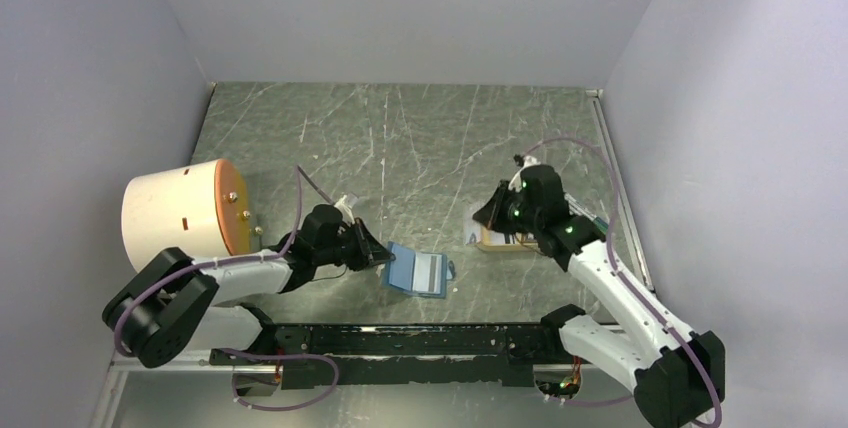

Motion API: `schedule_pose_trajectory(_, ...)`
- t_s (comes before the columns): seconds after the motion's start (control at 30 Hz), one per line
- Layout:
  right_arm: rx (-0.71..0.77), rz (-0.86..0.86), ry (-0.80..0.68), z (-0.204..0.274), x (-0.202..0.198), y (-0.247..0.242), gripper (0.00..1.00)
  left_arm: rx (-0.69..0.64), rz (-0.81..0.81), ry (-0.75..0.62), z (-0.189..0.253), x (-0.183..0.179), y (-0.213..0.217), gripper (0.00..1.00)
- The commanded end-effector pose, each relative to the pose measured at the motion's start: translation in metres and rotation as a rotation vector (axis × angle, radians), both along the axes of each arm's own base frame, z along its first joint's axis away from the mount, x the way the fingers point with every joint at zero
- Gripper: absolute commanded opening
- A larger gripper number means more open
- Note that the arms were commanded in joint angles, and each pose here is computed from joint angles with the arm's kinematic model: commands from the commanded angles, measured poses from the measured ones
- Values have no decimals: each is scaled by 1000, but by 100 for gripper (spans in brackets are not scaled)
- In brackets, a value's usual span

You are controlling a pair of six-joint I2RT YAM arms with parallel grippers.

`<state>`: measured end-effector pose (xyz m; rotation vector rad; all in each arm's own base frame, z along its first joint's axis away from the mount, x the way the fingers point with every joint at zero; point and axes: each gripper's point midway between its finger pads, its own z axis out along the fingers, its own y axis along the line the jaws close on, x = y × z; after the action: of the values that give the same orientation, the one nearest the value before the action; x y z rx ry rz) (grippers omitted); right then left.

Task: Put the credit cards into the card holder
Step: Pick up the credit card from the storage box, then insert the credit card into the card holder.

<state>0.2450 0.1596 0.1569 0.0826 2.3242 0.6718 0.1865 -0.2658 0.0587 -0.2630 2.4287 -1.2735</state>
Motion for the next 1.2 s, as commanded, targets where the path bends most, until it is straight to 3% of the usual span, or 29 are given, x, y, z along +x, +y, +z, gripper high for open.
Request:
schedule_pose_trajectory(0.0, 310, 116, -10, 5, -18, 49, 0, -18, 28, 11, -6, 7, -2, 10)
schedule_pose_trajectory(0.1, 352, 140, 11, -9, -29, 62, 0, 14, 13, 30, -15, 3, 0, 20)
schedule_pose_trajectory(0.23, 380, 166, 32, -23, -43, 82, 0, 51, 15, 35, -22, -1, 7, 25)
schedule_pose_trajectory(0.53, 411, 197, 72, -56, -65, 110, 0, 59, -21, 38, -25, -8, 8, 29)
schedule_pose_trajectory(0.77, 377, 136, 75, -80, -65, 102, 1, 64, -37, 39, -29, -12, 9, 25)
schedule_pose_trajectory(0.9, 388, 116, 83, -89, -67, 98, 1, 95, -32, 27, -30, -13, 15, 31)
schedule_pose_trajectory(1.07, 392, 109, 102, -97, -69, 97, 1, 86, -30, 18, -29, -15, 17, 23)
schedule_pose_trajectory(1.17, 402, 96, 112, -101, -69, 97, 0, 81, -37, 17, -30, -17, 17, 10)
